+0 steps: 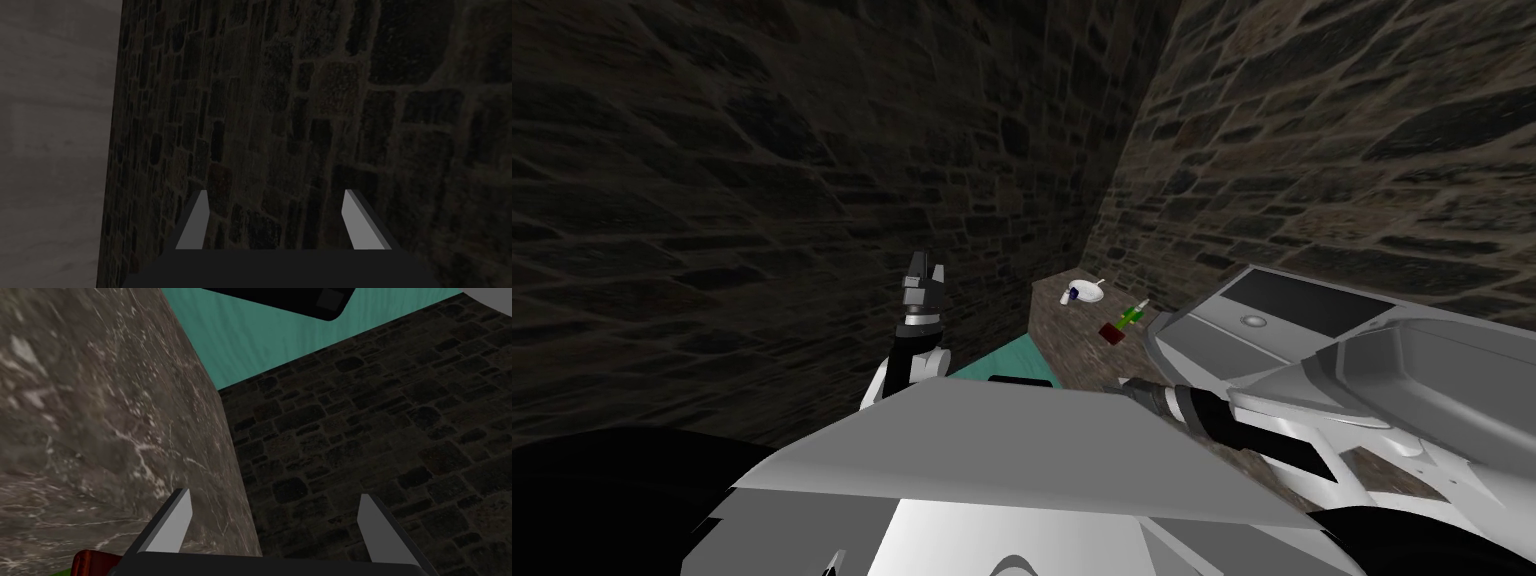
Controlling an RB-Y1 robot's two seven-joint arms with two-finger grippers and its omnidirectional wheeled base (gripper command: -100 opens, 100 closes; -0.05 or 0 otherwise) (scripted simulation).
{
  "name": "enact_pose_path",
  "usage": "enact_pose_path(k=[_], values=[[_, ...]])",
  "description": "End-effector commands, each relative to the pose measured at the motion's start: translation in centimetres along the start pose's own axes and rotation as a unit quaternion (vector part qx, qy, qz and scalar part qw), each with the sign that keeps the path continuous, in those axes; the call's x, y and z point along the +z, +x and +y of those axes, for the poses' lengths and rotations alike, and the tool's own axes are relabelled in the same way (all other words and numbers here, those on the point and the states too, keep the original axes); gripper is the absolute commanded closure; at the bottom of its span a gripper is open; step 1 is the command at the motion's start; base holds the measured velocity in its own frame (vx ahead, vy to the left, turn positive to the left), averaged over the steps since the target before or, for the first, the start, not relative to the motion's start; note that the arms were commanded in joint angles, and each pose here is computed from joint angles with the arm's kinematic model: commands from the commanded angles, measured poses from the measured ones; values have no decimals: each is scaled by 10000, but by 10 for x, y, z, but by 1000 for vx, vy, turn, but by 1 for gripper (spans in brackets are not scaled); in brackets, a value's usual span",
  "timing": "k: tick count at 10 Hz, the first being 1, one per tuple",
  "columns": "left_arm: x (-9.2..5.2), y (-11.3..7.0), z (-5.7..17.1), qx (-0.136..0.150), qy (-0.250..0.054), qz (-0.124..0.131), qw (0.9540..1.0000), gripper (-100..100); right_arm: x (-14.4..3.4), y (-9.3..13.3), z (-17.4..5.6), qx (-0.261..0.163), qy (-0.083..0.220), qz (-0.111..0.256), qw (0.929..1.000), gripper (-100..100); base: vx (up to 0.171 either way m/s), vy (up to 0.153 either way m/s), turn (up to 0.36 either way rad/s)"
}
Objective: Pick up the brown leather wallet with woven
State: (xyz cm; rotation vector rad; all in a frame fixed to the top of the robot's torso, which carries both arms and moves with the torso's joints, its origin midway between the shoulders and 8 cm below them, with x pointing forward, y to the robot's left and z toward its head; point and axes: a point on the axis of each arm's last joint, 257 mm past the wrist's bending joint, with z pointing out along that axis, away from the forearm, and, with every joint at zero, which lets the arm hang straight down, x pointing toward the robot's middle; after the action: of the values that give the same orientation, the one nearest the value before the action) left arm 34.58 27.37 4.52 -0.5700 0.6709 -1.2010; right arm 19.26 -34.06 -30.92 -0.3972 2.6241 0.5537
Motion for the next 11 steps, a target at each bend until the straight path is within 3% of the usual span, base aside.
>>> enact_pose_path(k=[1, 6, 11], values=[[0, 0, 0, 0, 0, 0, 10000, 0, -1, 0, -3, -78, 44, 93, 9999, -100, 20, -14, 3], [0, 0, 0, 0, 0, 0, 10000, 0, -14, 4, -24, -431, 310, 569, 9970, -100, 42, -15, 10], [0, 0, 0, 0, 0, 0, 10000, 0, -29, -1, -48, -837, 649, 1051, 9888, -100, 54, -18, 11]])
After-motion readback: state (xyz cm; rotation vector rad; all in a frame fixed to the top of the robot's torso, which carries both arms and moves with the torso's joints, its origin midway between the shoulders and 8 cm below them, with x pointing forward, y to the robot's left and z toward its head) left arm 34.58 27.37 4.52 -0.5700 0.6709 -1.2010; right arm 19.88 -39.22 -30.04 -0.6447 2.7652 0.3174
